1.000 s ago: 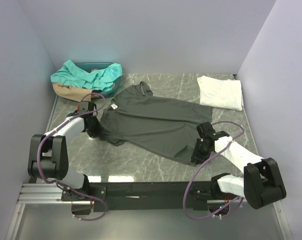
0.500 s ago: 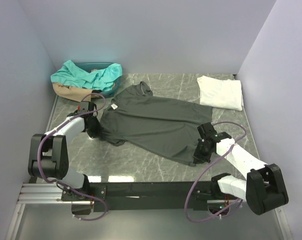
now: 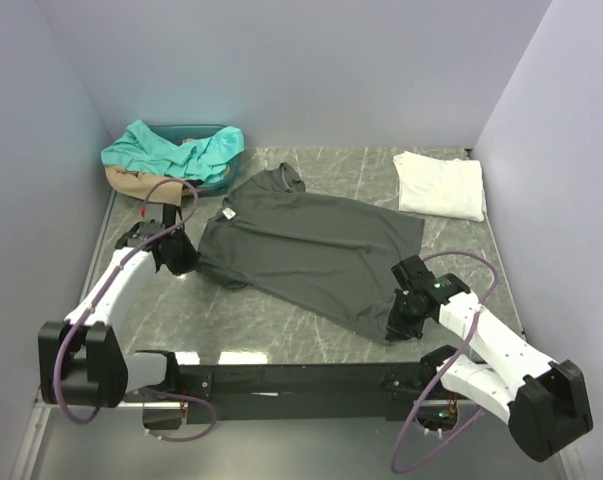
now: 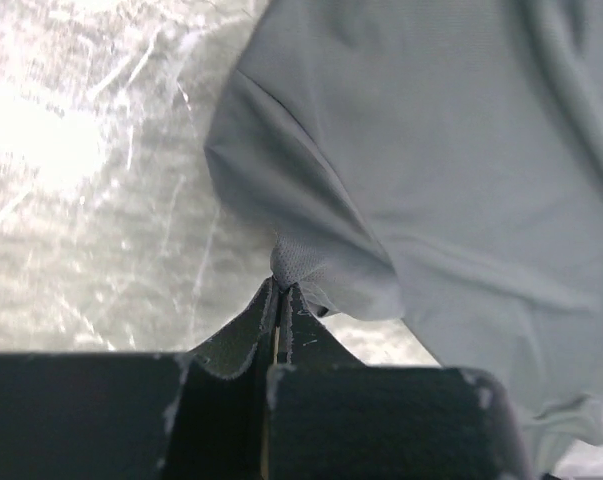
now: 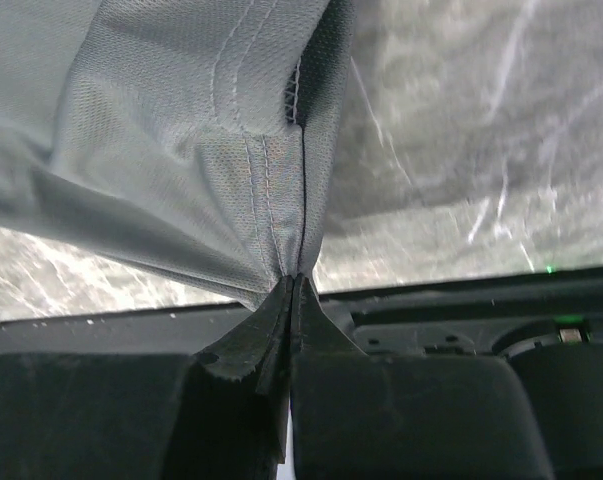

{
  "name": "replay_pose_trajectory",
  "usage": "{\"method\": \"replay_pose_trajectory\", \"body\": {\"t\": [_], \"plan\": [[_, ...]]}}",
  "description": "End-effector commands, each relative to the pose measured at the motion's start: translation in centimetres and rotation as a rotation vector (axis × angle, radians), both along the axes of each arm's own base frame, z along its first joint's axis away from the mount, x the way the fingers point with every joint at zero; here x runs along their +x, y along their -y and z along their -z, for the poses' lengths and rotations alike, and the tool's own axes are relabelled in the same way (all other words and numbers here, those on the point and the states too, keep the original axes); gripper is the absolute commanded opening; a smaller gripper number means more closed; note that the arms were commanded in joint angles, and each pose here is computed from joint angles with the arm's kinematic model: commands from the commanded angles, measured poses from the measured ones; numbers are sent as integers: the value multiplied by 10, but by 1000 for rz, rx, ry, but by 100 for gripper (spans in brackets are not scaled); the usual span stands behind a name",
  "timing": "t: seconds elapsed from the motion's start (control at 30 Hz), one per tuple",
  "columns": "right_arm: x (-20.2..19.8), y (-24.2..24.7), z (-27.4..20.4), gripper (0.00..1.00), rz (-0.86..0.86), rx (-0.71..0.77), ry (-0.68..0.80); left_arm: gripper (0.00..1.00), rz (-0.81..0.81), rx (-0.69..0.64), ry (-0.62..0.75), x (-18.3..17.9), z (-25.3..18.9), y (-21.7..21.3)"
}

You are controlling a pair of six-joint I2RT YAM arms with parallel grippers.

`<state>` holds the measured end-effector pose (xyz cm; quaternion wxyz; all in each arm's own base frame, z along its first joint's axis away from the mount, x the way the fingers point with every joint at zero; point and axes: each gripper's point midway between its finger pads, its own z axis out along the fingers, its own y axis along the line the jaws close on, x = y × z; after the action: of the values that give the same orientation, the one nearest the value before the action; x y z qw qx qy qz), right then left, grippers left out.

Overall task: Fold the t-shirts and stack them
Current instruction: Fold the tshirt

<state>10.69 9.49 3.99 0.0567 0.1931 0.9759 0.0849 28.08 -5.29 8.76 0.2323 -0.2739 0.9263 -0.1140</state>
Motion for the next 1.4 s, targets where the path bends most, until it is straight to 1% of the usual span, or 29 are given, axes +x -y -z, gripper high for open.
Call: {"method": "replay_pose_trajectory", "body": {"t": [0.0,0.13,0.33,0.37,0.5,0.57,0.63,0.77,0.8,0.87,0.93,0.97,1.0,1.07,1.1,1.13,1.2,1.23,1.37], "plan": [[-15,0,-12,0,9,0,-34,1,-45,-50,41,-8,-31,4],[-27,1,-13,0,-4,-4,-56,1,-78,-80,69,-20,-47,5],[-40,2,-15,0,-13,-2,-72,1,-119,-123,72,-51,-61,7],[-40,2,-14,0,-12,1,-73,1,-125,-126,54,-59,-60,7],[-36,-3,-17,0,-5,22,-60,1,-126,-152,62,-73,-69,10],[-33,-5,-18,0,-6,27,-55,1,-127,-160,60,-77,-71,11],[-31,-7,-18,0,-2,33,-49,1,-123,-155,87,-73,-75,10],[-29,-8,-18,0,4,39,-37,1,-106,-144,113,-55,-79,10],[-29,-7,-19,0,7,40,-32,1,-103,-143,101,-49,-76,11],[-26,-6,-19,0,9,33,-17,1,-92,-149,150,-33,-85,13],[-20,-7,-21,0,14,35,-2,1,-83,-131,161,-21,-88,11],[-17,-7,-21,0,8,34,5,1,-83,-119,194,-10,-99,9],[-14,-7,-21,0,11,31,9,1,-69,-106,183,-3,-96,9],[-2,-3,-22,0,19,25,31,1,-48,-112,208,11,-105,12],[3,-2,-23,0,27,24,36,1,-31,-112,194,17,-101,14],[13,3,-24,0,65,28,54,1,-23,-118,207,24,-105,16],[23,8,-26,0,67,32,74,1,13,-133,216,35,-104,21],[32,14,-28,0,105,34,91,1,29,-137,230,41,-108,24],[50,23,-34,0,102,31,122,1,95,-137,242,61,-110,32]]}}
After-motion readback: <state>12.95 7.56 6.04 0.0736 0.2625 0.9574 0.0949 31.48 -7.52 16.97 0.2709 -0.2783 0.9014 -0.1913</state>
